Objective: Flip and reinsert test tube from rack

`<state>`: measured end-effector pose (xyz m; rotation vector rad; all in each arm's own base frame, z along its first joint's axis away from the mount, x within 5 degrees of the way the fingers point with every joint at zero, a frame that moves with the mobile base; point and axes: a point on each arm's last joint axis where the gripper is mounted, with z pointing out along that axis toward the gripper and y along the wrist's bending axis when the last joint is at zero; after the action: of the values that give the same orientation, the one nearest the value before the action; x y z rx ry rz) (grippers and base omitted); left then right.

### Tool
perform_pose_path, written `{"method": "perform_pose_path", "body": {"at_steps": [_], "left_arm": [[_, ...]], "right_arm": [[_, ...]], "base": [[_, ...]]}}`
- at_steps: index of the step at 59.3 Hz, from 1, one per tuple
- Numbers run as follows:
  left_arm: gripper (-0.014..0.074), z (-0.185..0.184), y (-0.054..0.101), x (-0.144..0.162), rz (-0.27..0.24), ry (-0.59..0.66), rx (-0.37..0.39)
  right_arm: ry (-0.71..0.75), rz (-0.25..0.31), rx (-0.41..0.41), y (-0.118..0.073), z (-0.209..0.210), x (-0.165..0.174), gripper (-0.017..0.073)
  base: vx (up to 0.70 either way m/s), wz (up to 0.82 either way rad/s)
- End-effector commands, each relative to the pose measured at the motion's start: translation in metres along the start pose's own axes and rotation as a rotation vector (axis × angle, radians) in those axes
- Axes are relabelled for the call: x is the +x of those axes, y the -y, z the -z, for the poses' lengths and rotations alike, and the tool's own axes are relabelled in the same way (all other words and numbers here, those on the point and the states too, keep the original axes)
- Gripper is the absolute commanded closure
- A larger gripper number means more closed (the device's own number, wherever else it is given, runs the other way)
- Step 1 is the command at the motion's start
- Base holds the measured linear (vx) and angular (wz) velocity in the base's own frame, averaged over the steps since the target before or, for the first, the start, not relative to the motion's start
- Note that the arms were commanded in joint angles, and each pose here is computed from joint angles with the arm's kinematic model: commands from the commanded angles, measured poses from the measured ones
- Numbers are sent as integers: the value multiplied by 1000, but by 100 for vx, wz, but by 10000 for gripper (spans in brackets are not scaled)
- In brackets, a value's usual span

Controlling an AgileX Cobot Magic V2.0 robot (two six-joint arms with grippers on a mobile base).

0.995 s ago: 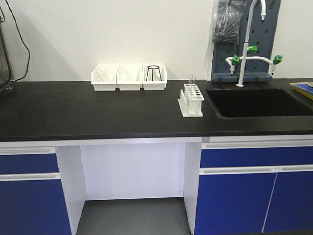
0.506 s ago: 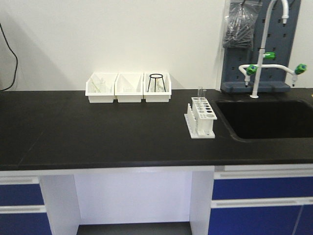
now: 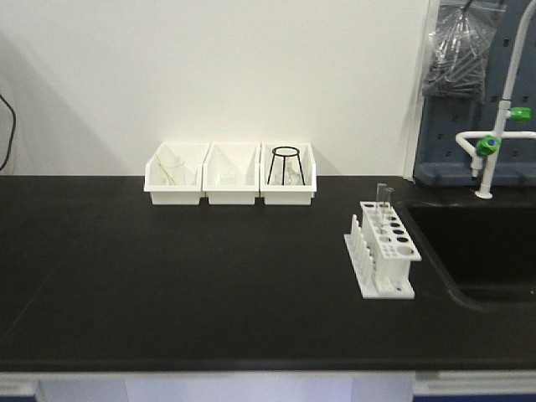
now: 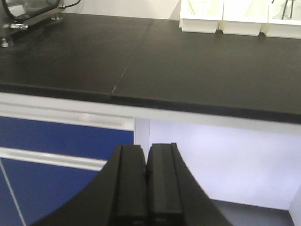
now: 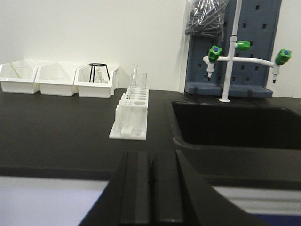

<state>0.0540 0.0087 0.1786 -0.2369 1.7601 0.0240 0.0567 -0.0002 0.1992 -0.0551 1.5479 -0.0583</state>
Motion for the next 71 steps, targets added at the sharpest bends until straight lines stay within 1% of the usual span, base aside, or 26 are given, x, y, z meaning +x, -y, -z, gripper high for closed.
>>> {"method": "perform_pose_path", "body": {"at_steps": [1,46,71], "left_arm": [[600,0,1,-7,4,78,12],[600,0,1,-7,4,78,12],[600,0,1,-7,4,78,12]], "right_arm": [[86,8,1,0,1,-7,571],[86,8,1,0,1,-7,571],[86,8,1,0,1,-7,571]], "base": [[46,2],[41,-2],[20,-5]]}}
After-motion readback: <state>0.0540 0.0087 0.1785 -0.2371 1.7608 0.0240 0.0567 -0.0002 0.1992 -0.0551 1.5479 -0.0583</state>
